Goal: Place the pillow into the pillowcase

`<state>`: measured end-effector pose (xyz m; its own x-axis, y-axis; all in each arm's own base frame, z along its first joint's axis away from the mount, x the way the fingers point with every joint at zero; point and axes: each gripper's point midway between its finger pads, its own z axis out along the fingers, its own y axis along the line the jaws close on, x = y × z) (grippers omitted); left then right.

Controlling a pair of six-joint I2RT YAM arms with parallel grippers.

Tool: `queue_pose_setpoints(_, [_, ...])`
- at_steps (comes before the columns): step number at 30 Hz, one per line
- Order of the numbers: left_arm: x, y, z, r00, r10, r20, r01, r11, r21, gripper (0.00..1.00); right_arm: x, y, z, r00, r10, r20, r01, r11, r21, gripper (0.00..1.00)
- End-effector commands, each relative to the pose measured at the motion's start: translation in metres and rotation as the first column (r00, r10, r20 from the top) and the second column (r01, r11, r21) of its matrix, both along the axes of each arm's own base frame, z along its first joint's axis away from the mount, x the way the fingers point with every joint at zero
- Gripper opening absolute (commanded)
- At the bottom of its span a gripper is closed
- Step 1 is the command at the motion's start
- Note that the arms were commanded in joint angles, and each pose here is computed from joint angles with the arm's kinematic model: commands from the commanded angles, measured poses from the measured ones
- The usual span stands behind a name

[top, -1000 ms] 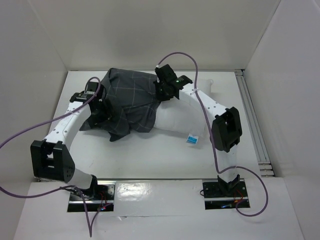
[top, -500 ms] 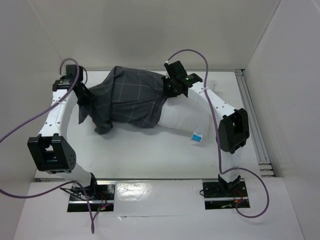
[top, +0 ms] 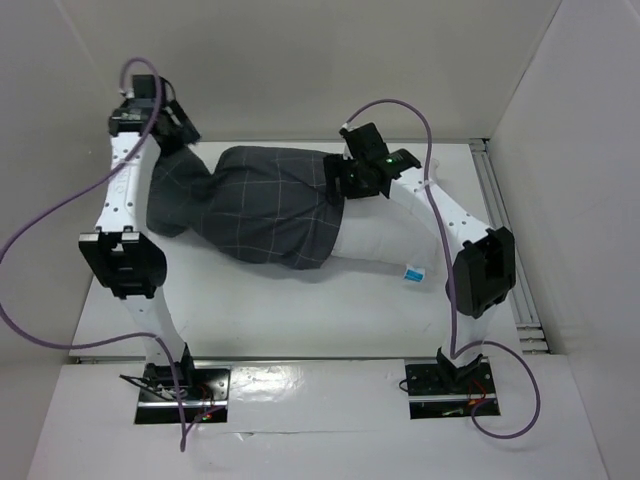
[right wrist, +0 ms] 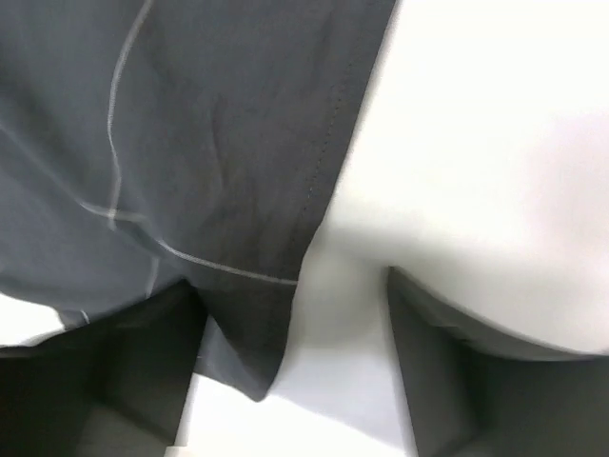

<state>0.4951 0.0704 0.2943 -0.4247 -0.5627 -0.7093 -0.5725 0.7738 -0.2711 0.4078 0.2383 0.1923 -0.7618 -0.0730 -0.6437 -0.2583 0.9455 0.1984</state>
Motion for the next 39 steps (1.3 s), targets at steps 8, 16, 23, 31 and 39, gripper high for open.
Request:
queue_pose_setpoints(8, [-0.112,-0.179,0.014,0.891,-0.448,-0.067,0.453,0.887,0.090,0.86,-0.001,-0.135,0.075,0.935,-0.330,0.131,0.324,0.944,0.067,1.00])
queue_pose_setpoints(16, [-0.203,-0.281,-0.035,0.650,-0.714,-0.261,0.734,0.678,-0.027,0.77,-0.049,-0.229,-0.001,0.843,-0.527,-0.107,0.537,0.832,0.142,1.00])
queue_pose_setpoints(23, [-0.249,-0.344,-0.117,0.586,-0.724,-0.365,0.777,0.629,0.001,0.90,-0.070,-0.216,-0.044,0.858,-0.465,-0.218,0.506,0.838,0.204,1.00])
queue_pose_setpoints(31, [-0.230,-0.340,-0.186,0.643,-0.604,-0.470,0.749,0.625,0.221,0.91,-0.075,-0.217,-0.052,0.855,-0.465,-0.230,0.508,0.841,0.185,1.00])
queue_pose_setpoints(39, [-0.212,-0.347,-0.216,0.662,-0.573,-0.482,0.738,0.611,0.286,0.87,-0.078,-0.220,-0.056,0.852,-0.468,-0.235,0.511,0.841,0.177,1.00])
